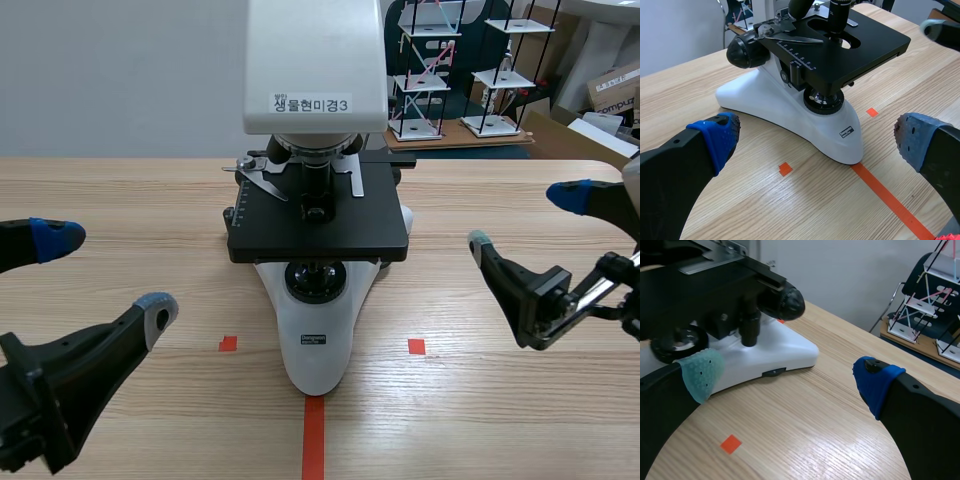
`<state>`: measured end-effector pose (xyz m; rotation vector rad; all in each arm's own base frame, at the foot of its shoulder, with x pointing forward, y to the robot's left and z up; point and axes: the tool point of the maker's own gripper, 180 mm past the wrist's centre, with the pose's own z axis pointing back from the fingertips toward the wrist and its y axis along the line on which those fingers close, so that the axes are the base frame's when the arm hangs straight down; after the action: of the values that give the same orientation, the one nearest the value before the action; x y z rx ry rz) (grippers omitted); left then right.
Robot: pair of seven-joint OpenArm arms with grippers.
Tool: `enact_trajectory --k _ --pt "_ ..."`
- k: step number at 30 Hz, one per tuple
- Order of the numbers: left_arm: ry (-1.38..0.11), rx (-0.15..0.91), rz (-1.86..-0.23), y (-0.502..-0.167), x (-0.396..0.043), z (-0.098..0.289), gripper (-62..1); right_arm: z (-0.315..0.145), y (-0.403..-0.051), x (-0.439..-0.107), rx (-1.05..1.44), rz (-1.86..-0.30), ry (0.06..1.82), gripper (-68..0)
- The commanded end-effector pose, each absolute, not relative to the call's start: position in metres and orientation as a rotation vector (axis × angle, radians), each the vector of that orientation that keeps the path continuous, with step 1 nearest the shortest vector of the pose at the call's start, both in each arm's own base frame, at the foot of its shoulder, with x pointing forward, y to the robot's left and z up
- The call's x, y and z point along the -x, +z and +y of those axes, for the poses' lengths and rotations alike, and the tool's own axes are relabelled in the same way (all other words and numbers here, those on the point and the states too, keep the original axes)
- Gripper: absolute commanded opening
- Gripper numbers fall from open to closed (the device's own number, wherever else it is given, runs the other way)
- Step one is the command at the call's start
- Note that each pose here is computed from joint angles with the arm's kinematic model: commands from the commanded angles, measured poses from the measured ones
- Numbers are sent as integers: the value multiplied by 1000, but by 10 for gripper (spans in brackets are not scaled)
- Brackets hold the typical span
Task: Return to the home posture
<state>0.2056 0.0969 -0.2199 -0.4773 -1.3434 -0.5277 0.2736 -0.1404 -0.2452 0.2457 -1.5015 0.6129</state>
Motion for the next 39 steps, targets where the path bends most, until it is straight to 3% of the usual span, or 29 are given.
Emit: enact_trajectory --k 1,13,39 --pt "-528 494 -1371 -212 -206 93 14 -140 -234 -268 -248 -1522 627 -108" --pt "-528 494 -1371 -212 -206 93 14 -99 -210 -207 -355 -1478 701 -95" --pt "-528 494 -1371 -212 -206 93 14 -99 -212 -205 -355 -1467 699 -97"
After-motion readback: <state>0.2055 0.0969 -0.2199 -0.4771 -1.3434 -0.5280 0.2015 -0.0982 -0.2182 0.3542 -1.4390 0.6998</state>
